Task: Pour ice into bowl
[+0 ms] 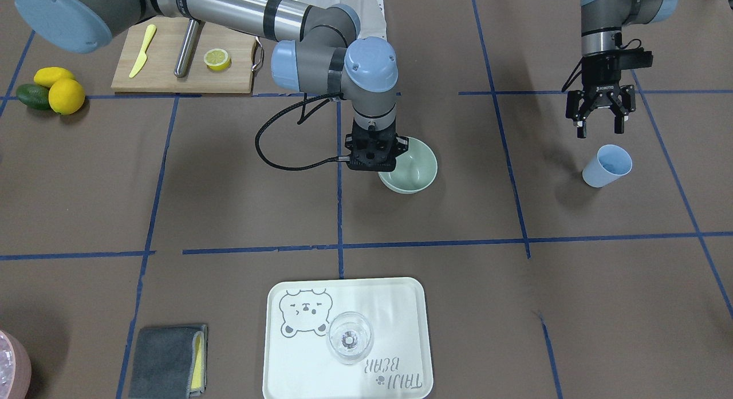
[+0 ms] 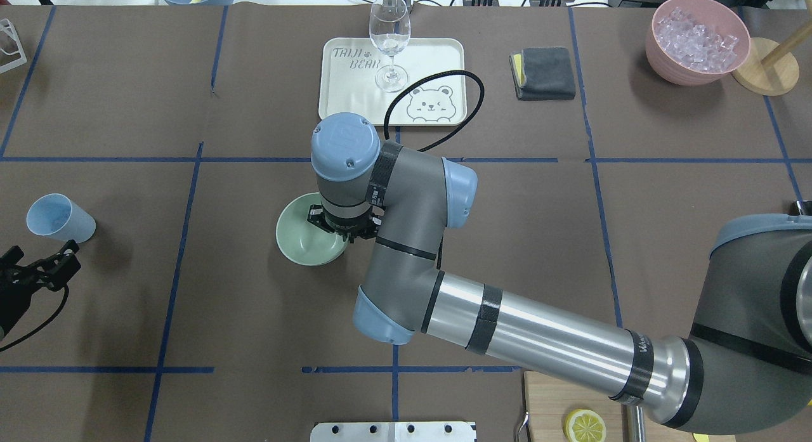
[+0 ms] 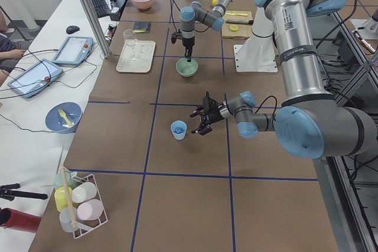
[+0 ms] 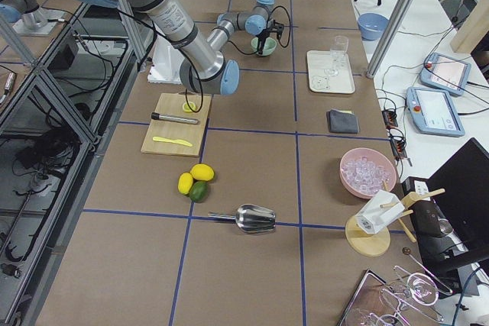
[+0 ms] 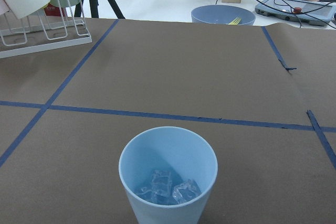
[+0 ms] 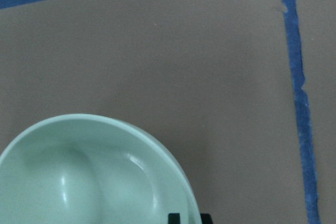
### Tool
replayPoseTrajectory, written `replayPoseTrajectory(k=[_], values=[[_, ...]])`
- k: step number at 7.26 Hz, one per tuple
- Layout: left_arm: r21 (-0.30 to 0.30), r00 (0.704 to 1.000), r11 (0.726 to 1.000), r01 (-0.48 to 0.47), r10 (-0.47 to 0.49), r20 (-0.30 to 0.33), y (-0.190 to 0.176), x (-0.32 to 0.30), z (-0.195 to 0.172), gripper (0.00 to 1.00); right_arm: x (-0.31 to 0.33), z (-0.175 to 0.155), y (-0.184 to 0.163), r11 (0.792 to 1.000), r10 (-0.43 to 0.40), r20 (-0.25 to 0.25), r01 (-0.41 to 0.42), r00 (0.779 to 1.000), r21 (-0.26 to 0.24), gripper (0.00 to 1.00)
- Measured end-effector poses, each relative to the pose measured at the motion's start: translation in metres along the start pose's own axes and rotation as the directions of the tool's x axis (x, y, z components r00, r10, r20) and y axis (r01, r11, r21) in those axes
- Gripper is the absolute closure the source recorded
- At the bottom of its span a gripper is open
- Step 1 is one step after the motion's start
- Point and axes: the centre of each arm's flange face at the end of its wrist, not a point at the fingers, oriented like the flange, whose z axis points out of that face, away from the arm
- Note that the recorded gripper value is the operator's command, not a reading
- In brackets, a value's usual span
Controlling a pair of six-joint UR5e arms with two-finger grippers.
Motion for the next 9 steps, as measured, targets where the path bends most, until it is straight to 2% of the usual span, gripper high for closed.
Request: replayPoseTrajectory(k=[5,7,9], values=[[0.026,0.999,0.999,-0.042,0.041,0.026,0.032,0.000,0.032,0.01,-0.018,-0.017,0.006,1.000,0.025,0.046,-0.026,0.999,0.001,0.00],[0.046,0.997,0.996,-0.071,0.069,0.032,0.032,0.003,0.037,0.01,-0.020,-0.024,0.008,1.000,0.024,0.054,-0.024,0.998,-0.001,0.00],[0.059,0.997,0.996,-0.069,0.066,0.040,0.027,0.002,0.041,0.01,-0.014,-0.041,0.002,0.999,0.035,0.038,-0.035,0.999,0.008,0.00]])
